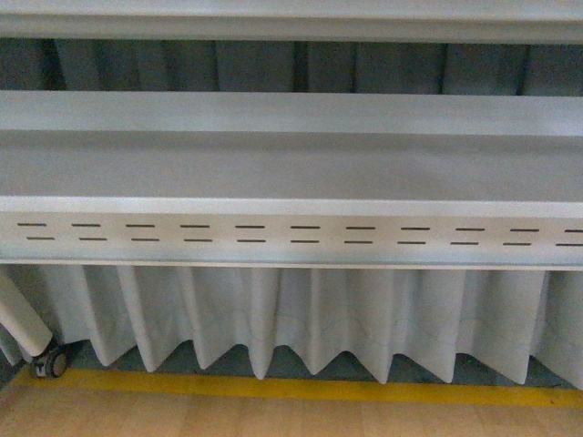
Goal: Wind up and store yellow beetle toy
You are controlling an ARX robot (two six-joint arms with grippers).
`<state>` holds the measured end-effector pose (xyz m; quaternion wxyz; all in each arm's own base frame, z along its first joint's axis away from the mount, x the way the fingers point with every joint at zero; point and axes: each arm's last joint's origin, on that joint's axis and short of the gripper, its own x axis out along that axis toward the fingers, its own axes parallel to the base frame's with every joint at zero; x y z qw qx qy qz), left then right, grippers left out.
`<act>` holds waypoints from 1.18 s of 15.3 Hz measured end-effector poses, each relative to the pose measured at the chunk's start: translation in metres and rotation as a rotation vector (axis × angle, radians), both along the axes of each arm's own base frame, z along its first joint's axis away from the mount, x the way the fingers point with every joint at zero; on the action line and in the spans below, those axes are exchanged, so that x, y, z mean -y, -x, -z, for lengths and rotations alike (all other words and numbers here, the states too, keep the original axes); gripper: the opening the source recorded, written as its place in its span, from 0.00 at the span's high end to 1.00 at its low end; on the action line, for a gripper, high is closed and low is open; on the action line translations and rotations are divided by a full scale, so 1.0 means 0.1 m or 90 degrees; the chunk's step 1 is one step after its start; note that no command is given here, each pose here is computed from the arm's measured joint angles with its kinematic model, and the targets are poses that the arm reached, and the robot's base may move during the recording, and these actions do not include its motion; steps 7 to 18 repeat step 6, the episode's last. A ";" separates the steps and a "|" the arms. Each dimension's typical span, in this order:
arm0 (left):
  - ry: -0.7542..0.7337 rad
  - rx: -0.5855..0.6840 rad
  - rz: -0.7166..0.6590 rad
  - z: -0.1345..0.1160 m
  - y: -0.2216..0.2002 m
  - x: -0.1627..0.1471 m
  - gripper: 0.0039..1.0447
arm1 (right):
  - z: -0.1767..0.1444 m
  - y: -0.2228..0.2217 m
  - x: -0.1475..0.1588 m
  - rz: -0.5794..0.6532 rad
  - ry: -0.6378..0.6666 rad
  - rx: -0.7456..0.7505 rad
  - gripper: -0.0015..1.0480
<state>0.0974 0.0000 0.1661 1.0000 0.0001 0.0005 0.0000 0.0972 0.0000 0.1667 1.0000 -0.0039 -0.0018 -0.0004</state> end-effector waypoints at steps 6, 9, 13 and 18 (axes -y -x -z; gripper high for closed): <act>0.000 0.000 0.000 0.00 0.00 0.00 0.06 | 0.00 0.00 0.00 0.000 0.000 0.000 0.06; 0.000 0.000 0.000 0.00 0.00 0.00 0.06 | 0.00 0.00 0.00 0.000 0.000 0.000 0.06; 0.000 0.000 0.000 0.00 0.00 0.00 0.06 | 0.00 0.00 0.00 0.000 0.000 0.000 0.06; 0.000 0.000 0.000 0.00 0.00 0.00 0.06 | 0.00 0.00 0.00 0.000 0.000 0.000 0.06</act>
